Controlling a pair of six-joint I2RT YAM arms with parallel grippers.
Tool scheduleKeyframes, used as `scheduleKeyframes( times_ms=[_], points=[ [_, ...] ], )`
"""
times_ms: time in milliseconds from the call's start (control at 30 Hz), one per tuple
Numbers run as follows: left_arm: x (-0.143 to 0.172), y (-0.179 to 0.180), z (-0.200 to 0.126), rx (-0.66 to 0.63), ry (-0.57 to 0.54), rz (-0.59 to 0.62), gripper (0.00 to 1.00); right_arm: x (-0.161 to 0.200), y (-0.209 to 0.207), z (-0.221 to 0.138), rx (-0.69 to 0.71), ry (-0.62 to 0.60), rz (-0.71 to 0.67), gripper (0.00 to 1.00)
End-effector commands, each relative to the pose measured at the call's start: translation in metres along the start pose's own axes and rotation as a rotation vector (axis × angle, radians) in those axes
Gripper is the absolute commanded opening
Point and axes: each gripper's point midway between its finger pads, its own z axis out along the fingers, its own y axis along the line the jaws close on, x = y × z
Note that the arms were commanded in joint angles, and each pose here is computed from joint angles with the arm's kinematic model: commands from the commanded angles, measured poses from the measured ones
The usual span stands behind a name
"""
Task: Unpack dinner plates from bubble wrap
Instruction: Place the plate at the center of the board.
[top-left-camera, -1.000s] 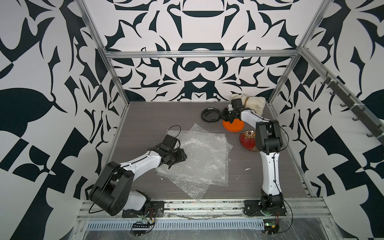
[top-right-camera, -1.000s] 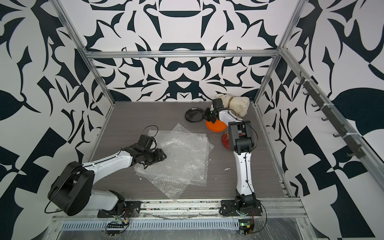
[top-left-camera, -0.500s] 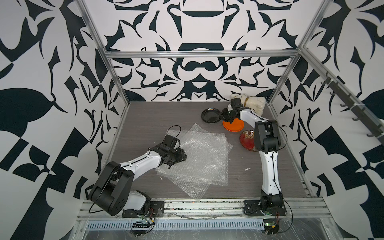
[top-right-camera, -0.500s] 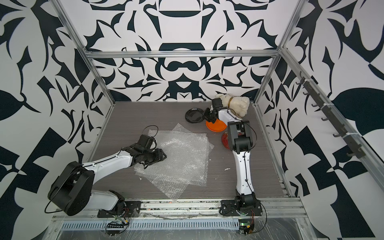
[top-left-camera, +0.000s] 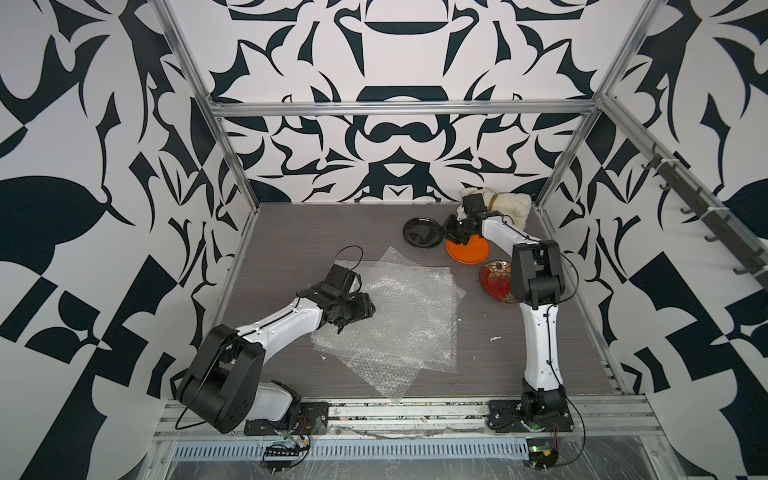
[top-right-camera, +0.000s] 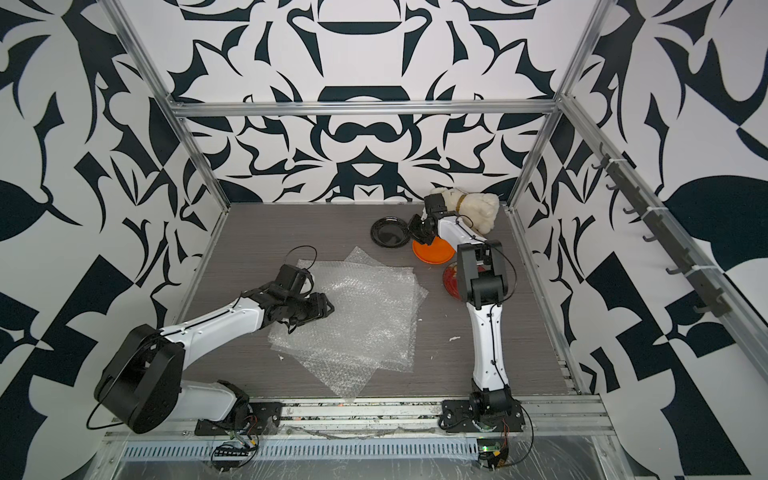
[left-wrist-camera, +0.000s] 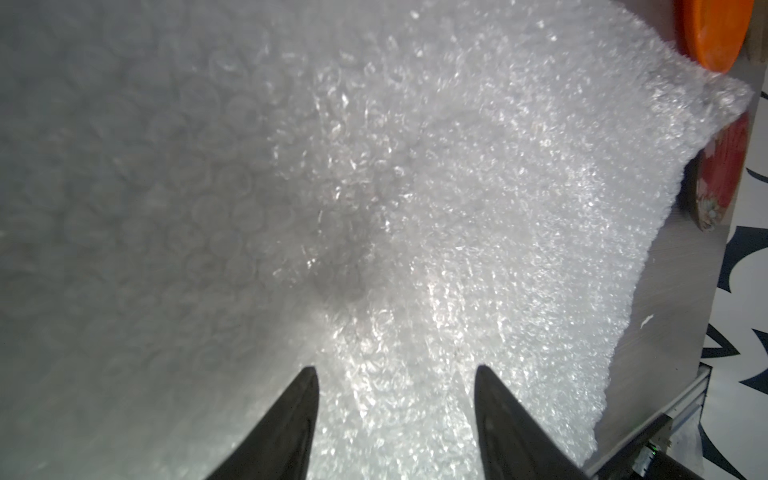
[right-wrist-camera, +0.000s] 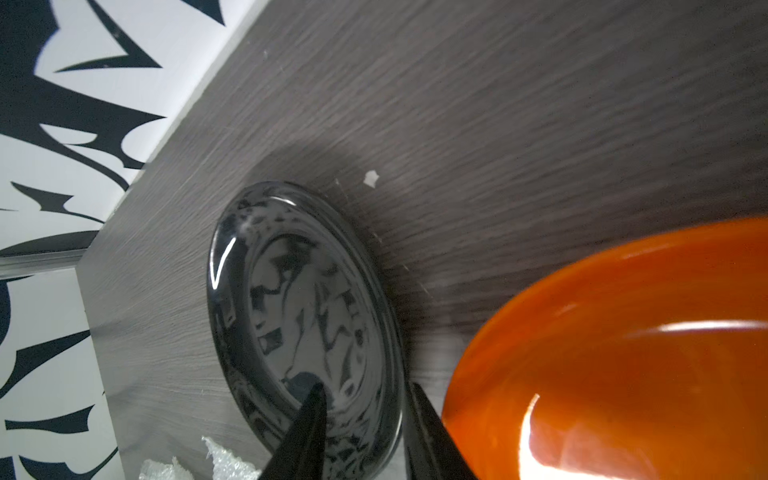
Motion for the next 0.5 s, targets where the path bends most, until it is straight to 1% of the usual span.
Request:
scheduleKeyframes(
  times_ms=[0,67,133,167,200,267,333,467],
  points=[
    [-0.019,-0.011,-0.019,-0.008,-0.070,0.054,0.62,-0.017,0.041,-0.039,-0.086,-0.061,-0.124,0.36],
    [-0.032,-0.013,-0.029,-0.031,-0.124,0.073,0.63,-0.017,0.046,-0.048,-0.098,-0.078,-0.165,0.36],
    [-0.046,-0.008,-0.043,-0.087,-0.196,0.088,0.63,-0.019,0.048,-0.061,-0.092,-0.118,-0.211,0.36],
    [-0.053,-0.004,-0.048,-0.128,-0.231,0.098,0.66,-0.020,0.047,-0.068,-0.078,-0.140,-0.237,0.36],
    [-0.062,-0.005,-0.064,-0.143,-0.296,0.116,0.68,-0.020,0.045,-0.075,-0.057,-0.164,-0.260,0.36],
    [-0.077,0.003,-0.080,-0.219,-0.388,0.145,0.71,-0.023,0.037,-0.090,0.003,-0.218,-0.302,0.36],
    [-0.090,0.014,-0.096,-0.313,-0.468,0.182,0.72,-0.024,0.026,-0.103,0.069,-0.269,-0.336,0.36],
    [-0.114,0.038,-0.127,-0.520,-0.615,0.238,0.75,-0.025,-0.002,-0.132,0.221,-0.380,-0.386,0.36]
  ],
)
